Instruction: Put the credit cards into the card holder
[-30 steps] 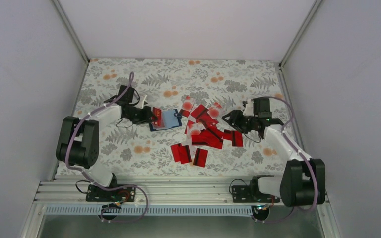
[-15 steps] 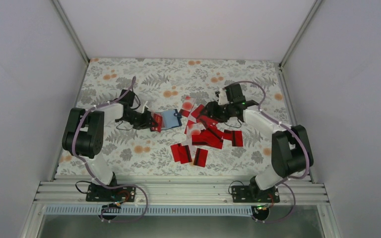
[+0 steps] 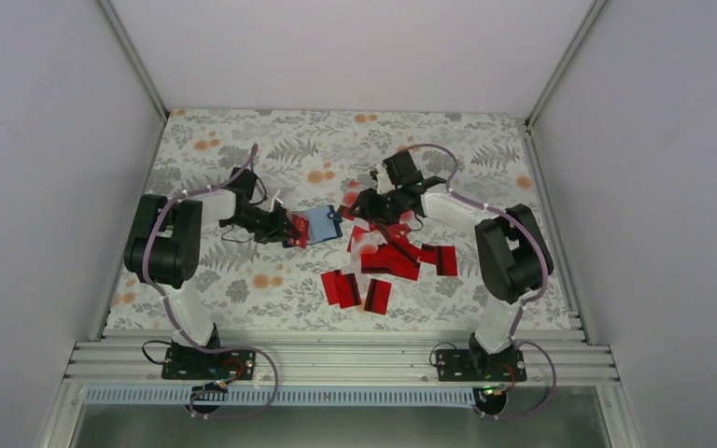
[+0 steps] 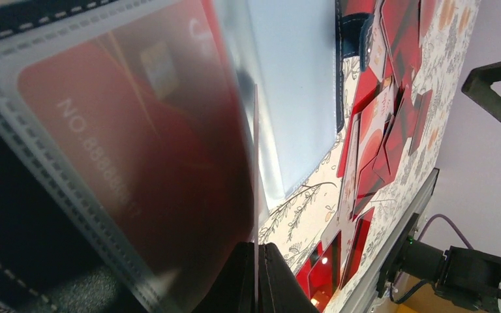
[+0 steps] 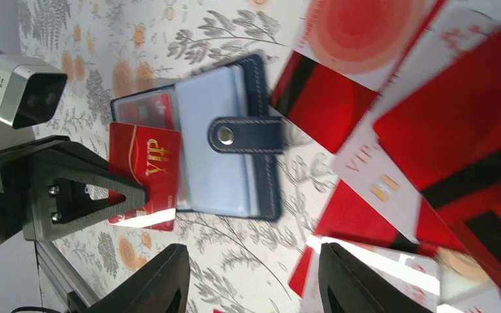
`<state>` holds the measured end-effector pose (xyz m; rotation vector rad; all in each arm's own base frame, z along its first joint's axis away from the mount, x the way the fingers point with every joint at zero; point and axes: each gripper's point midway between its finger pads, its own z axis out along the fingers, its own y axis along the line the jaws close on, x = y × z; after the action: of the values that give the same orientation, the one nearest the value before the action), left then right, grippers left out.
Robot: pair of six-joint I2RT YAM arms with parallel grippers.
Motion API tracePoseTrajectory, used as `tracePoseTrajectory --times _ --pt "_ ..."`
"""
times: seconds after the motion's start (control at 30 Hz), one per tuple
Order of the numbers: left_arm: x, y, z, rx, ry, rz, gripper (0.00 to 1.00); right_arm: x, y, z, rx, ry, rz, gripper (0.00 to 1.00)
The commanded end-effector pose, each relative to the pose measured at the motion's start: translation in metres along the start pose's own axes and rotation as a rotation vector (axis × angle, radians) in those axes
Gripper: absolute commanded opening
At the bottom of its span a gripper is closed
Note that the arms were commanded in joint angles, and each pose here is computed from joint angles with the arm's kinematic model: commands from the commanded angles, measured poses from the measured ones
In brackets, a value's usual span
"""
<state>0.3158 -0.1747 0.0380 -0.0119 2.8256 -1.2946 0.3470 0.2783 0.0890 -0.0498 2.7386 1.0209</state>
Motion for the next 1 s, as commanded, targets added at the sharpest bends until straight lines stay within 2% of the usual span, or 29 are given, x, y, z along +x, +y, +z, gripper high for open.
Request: tracePoseTrajectory --times 0.0,0.53,0.97 --pt "-0.007 -0.005 0.001 0.036 0.005 -0.01 0.02 -0.012 0.022 0.015 -0.017 -0.01 -0.072 0.51" --pt "-0.017 -0.006 0.007 0.059 -0.005 -0.014 0.02 0.006 0.017 0.083 -0.035 0.158 -0.102 0.46" --pt "-0.034 -0.011 0.008 0.081 -0.037 0.003 0.02 0.013 -0.003 0.103 0.034 0.228 -0.108 0.41"
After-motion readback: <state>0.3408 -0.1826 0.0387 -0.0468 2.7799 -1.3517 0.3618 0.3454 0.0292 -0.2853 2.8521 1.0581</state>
